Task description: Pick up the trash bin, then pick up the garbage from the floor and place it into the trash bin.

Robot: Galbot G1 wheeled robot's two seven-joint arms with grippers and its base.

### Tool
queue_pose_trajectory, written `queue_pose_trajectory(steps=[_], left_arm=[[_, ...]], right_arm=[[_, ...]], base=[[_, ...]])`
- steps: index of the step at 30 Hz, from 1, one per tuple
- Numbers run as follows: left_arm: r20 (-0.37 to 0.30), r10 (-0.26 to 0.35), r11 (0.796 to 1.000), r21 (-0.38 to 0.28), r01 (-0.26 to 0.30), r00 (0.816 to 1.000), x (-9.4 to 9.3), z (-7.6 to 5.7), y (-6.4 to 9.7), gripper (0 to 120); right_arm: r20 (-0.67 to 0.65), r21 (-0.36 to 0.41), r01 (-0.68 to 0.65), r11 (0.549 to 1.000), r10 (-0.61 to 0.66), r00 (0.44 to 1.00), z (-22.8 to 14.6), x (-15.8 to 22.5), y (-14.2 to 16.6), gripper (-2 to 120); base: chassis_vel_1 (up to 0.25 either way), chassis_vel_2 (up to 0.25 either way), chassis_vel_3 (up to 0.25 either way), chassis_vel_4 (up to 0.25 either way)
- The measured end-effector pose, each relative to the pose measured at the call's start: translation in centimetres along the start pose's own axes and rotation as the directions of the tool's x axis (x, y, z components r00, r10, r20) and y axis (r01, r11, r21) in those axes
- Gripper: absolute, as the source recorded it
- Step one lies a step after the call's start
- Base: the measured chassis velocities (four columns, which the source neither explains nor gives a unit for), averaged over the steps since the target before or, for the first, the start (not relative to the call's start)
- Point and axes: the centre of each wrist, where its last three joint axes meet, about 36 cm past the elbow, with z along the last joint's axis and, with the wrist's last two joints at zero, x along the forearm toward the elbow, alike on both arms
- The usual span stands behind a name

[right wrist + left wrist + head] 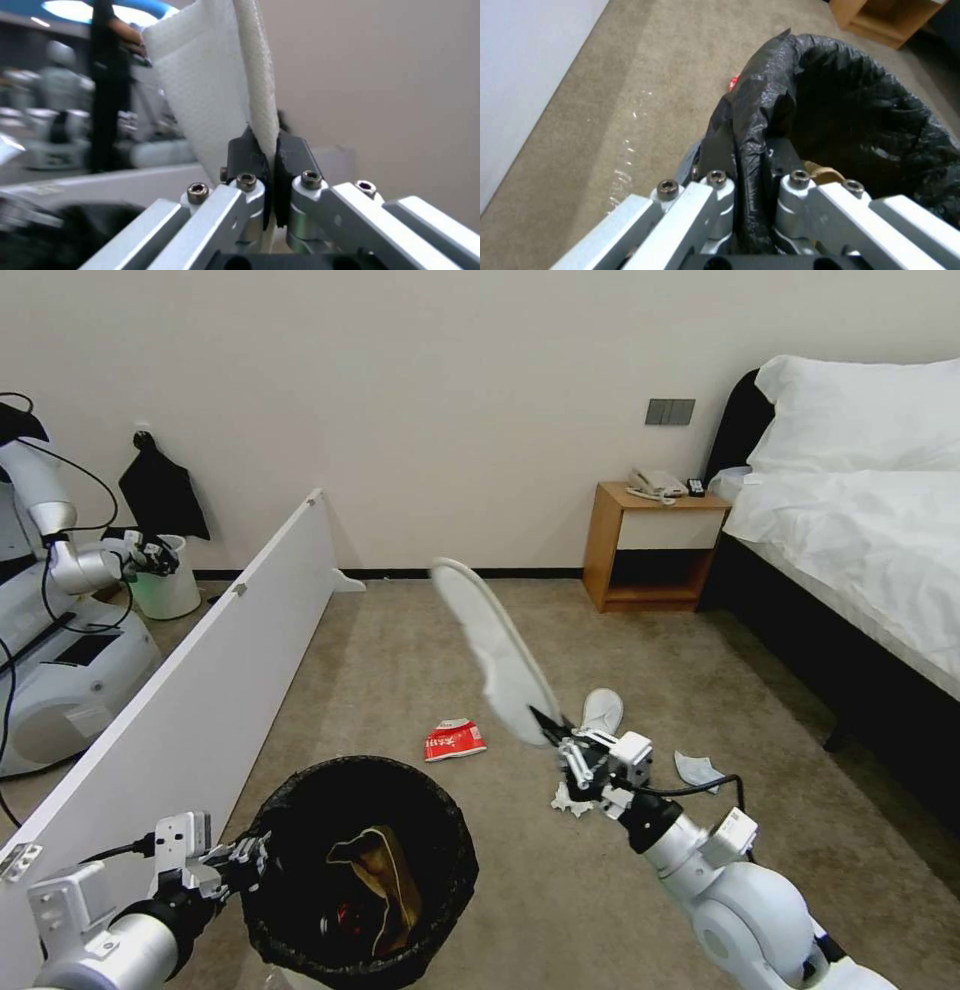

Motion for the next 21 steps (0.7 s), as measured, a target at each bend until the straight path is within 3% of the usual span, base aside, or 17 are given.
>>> queue_pose_trajectory(steps=[1,5,14,21], left_arm=[[-0.006,-0.014,1.000,0.003,0.014,1.000,0.1,0.2,0.2,5],[-0.007,-0.020,1.000,0.004,0.020,1.000,0.2,0.3,0.2,5],[-0.006,-0.040,0.999,0.002,0.040,0.999,0.2,0.6,0.3,5],[-0.006,-0.043,0.999,0.003,0.043,0.999,0.2,0.7,0.2,5]], right_arm=[[0.008,-0.040,0.104,0.994,-0.104,0.995,-0.6,-0.8,0.4,0],[0.010,-0.065,0.144,0.987,-0.144,0.990,-0.8,-1.4,0.6,0],[0.026,-0.224,0.299,0.928,-0.301,0.953,-0.4,-3.0,4.3,0],[0.009,-0.246,0.343,0.906,-0.352,0.936,-0.1,-3.1,5.2,0]], base=[[0.000,0.000,0.000,0.000],[0.000,0.000,0.000,0.000],[0.000,0.000,0.000,0.000],[0.000,0.000,0.000,0.000]])
